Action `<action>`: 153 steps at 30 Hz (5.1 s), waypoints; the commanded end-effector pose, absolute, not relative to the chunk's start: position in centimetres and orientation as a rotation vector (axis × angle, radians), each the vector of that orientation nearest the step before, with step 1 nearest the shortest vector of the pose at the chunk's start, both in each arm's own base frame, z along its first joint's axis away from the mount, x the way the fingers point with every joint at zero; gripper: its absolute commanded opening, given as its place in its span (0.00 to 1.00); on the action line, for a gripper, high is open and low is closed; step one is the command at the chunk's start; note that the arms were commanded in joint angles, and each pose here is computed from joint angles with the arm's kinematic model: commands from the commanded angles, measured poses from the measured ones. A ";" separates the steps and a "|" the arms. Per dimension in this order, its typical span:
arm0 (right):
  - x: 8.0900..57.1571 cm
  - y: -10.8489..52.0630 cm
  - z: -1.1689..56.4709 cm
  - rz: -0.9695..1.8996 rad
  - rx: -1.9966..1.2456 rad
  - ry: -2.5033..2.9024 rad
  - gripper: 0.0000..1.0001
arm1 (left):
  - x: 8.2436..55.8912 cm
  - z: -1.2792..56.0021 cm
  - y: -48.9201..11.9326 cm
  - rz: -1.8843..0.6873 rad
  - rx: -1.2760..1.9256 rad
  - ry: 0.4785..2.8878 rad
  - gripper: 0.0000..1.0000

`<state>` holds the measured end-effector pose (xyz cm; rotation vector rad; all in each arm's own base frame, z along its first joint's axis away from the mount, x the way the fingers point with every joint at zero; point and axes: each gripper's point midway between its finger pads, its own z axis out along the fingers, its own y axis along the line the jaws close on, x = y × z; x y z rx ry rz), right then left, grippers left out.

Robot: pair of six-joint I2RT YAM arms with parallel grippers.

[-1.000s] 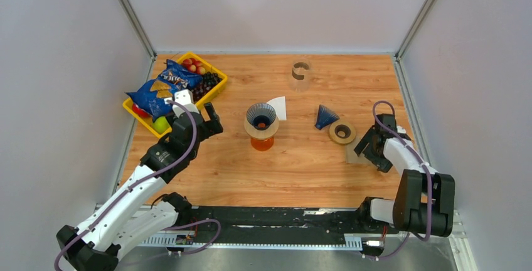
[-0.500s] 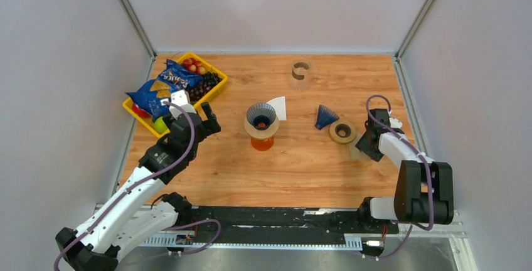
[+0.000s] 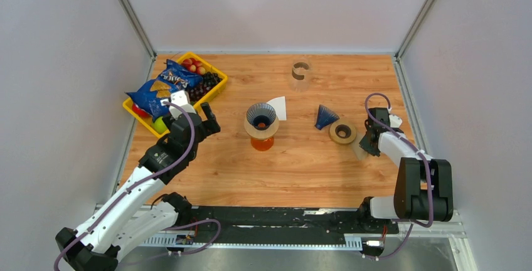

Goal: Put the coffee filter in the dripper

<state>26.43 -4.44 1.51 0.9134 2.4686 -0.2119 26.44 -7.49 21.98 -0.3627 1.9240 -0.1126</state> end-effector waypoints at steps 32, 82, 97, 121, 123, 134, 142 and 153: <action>24.6 9.1 34.1 0.887 0.282 1.640 0.00 | 21.8 34.6 -21.3 -1.140 0.073 1.561 1.00; 23.1 16.1 34.6 1.277 0.271 1.528 0.03 | 21.8 34.9 -43.0 -1.687 0.366 1.539 0.14; 23.0 11.2 29.2 0.659 0.017 1.723 1.00 | 19.1 27.3 -37.7 -1.124 1.010 1.618 0.00; 17.8 19.0 29.7 0.994 -0.762 1.581 1.00 | 14.8 24.6 -35.8 -1.082 1.517 1.478 0.00; 18.4 19.0 29.6 0.988 -0.740 1.597 0.99 | 14.5 24.6 -35.7 -1.097 1.530 1.470 0.00; 19.0 19.7 29.9 1.051 -0.720 1.598 0.99 | 13.5 24.2 -35.5 -1.136 1.589 1.451 0.00; 17.9 20.6 28.7 1.125 -0.790 1.610 0.96 | 13.7 24.3 -35.8 -1.145 1.577 1.464 0.00; 20.1 18.5 30.6 0.909 -0.610 1.603 0.98 | 13.6 24.4 -35.5 -1.139 1.562 1.483 0.00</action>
